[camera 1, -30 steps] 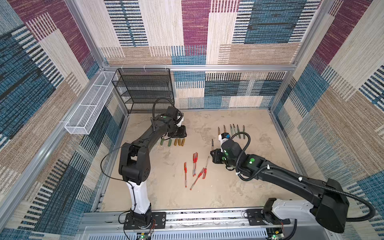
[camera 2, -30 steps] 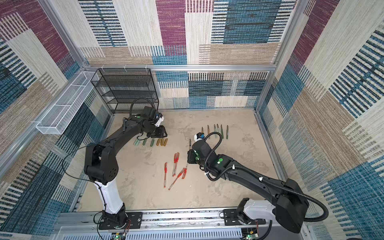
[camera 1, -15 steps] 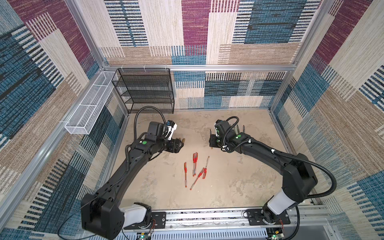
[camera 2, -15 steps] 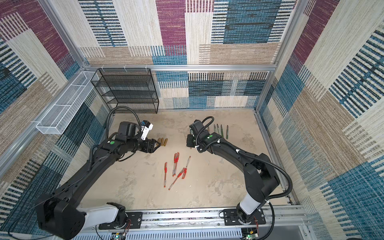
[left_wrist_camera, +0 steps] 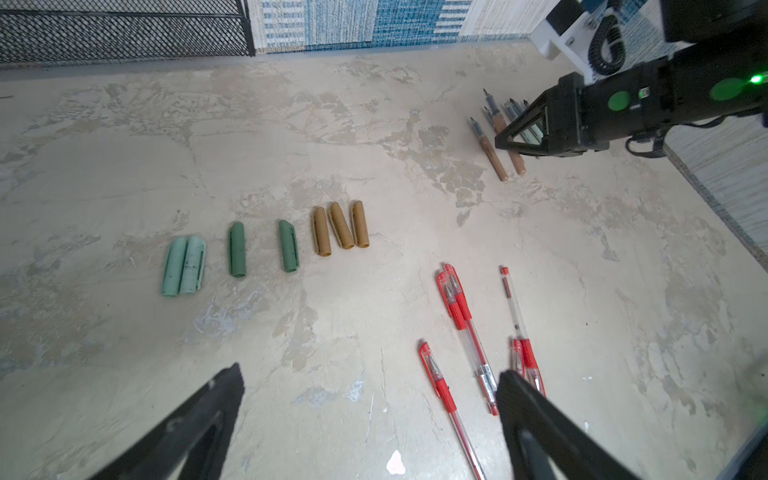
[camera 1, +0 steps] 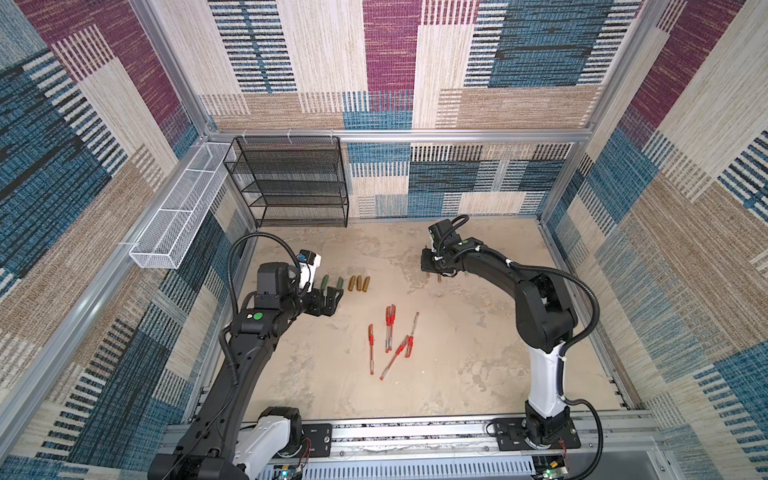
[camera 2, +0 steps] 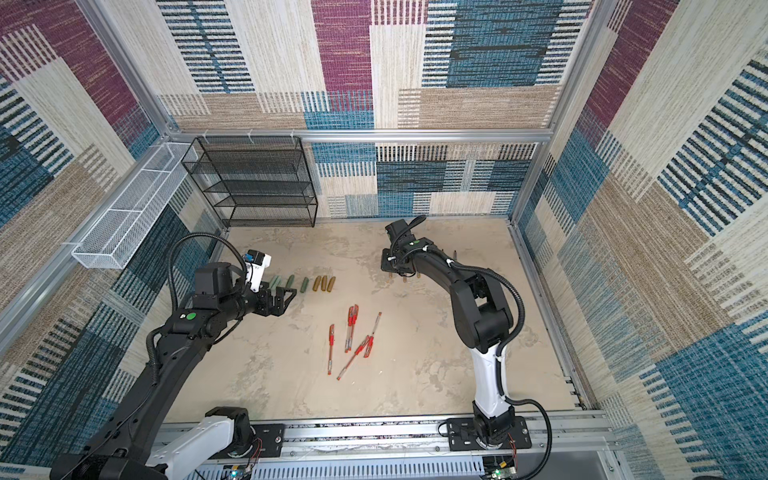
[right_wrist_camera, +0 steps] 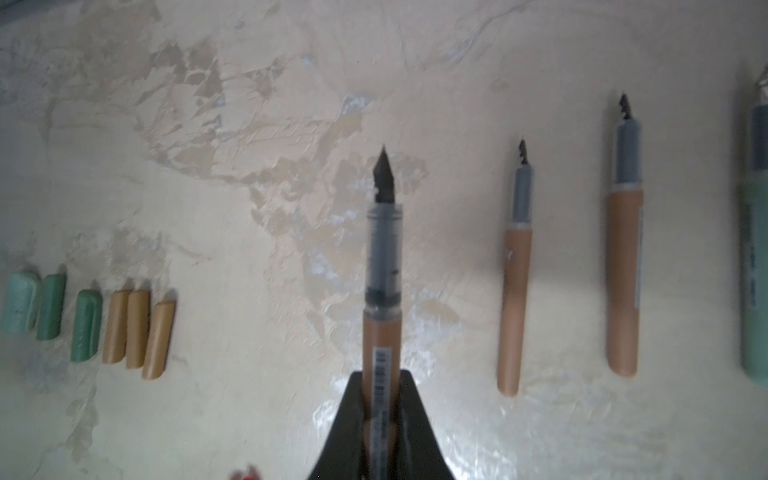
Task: Open the pen caps
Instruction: 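Lay the uncapped tan pen beside the uncapped pens and open the right gripper, then move the open right gripper toward the pile of red pens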
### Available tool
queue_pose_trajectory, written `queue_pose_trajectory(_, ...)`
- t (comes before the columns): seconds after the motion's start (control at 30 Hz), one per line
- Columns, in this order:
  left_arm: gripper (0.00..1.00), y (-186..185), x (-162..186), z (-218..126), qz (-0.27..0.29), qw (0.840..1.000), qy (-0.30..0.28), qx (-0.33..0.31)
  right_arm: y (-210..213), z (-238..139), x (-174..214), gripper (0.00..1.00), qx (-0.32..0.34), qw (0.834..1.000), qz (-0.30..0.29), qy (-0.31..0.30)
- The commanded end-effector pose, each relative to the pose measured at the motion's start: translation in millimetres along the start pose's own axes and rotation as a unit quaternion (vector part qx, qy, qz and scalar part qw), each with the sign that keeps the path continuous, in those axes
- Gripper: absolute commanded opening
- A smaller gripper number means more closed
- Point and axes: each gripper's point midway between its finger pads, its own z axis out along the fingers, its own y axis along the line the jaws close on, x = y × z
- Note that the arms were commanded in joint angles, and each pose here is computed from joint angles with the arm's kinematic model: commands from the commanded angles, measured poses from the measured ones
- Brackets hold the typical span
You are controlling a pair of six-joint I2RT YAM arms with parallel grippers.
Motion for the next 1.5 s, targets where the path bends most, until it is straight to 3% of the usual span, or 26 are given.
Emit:
queue_pose_trajectory(0.0,0.99,1.6,-9.1,-3.0,0.018,1.000,-0.020,-0.004,-8.4,13.4,-4.0,0.01,0.014,1.000,-0.004,0.012)
queue_pose_trajectory(0.6,0.99,9.0,-5.4,-0.6,0.001,1.000,-0.025,-0.014,-49.0,60.6,3.0,0.06,0.058,0.997,0.020,0.057)
queue_pose_trajectory(0.83,0.99,10.5,-4.9,0.4,-0.004,1.000,-0.025,-0.013,-50.3,49.5,25.4,0.07,0.052,0.996,0.024,0.066)
queue_pose_trajectory(1.1,0.99,13.4,-5.7,-0.5,-0.014,0.999,-0.028,-0.014,-41.4,30.6,22.8,0.23,0.039,0.998,0.022,0.054)
queue_pose_trajectory(1.3,0.99,15.0,-5.6,-2.3,-0.013,0.999,-0.032,-0.017,-21.7,1.0,14.6,0.28,0.021,0.999,0.008,0.031)
queue_pose_trajectory(1.47,0.99,16.4,-7.8,-2.7,-0.020,0.999,-0.034,-0.018,16.9,-22.5,38.2,0.29,-0.027,0.999,-0.026,0.032)
